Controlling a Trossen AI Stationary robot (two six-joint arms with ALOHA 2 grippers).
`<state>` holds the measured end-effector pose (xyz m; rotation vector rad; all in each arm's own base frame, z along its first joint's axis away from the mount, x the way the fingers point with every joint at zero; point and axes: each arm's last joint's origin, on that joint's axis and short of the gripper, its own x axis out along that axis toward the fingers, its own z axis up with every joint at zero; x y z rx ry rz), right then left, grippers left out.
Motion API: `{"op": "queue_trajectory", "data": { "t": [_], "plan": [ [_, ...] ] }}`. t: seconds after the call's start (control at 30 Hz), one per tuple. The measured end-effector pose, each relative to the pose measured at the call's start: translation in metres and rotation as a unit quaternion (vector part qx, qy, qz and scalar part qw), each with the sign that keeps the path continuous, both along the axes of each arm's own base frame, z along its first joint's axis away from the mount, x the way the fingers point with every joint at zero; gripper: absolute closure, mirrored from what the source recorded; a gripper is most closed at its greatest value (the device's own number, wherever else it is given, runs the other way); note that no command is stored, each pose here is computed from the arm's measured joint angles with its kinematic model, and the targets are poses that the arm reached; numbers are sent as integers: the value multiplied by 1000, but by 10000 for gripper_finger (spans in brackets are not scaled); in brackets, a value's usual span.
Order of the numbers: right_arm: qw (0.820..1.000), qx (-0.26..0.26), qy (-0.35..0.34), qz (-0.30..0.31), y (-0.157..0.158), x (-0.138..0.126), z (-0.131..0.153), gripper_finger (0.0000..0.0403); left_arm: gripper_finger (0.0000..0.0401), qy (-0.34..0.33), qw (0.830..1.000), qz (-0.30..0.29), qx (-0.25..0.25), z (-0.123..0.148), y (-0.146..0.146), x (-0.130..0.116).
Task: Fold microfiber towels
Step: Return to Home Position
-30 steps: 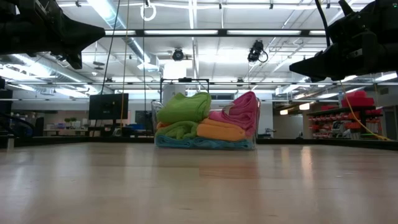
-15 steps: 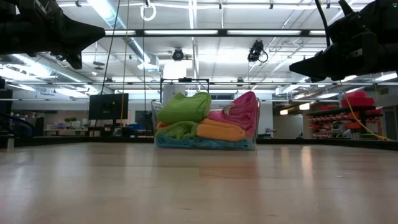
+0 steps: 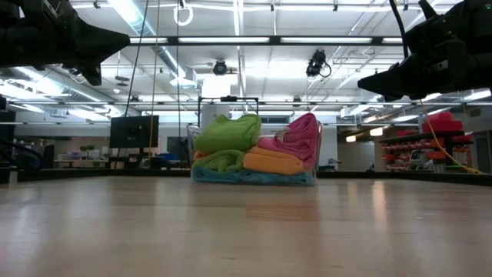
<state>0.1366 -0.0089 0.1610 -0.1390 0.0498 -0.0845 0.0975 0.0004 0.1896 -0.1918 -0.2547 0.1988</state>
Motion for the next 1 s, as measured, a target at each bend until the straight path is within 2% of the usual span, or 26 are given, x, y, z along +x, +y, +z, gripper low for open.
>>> {"op": "queue_trajectory", "data": {
  "t": [1.0],
  "plan": [
    [1000,0,0,0,0,0,0,345,368,0,1000,0,0,0,0,0]
  ]
}}
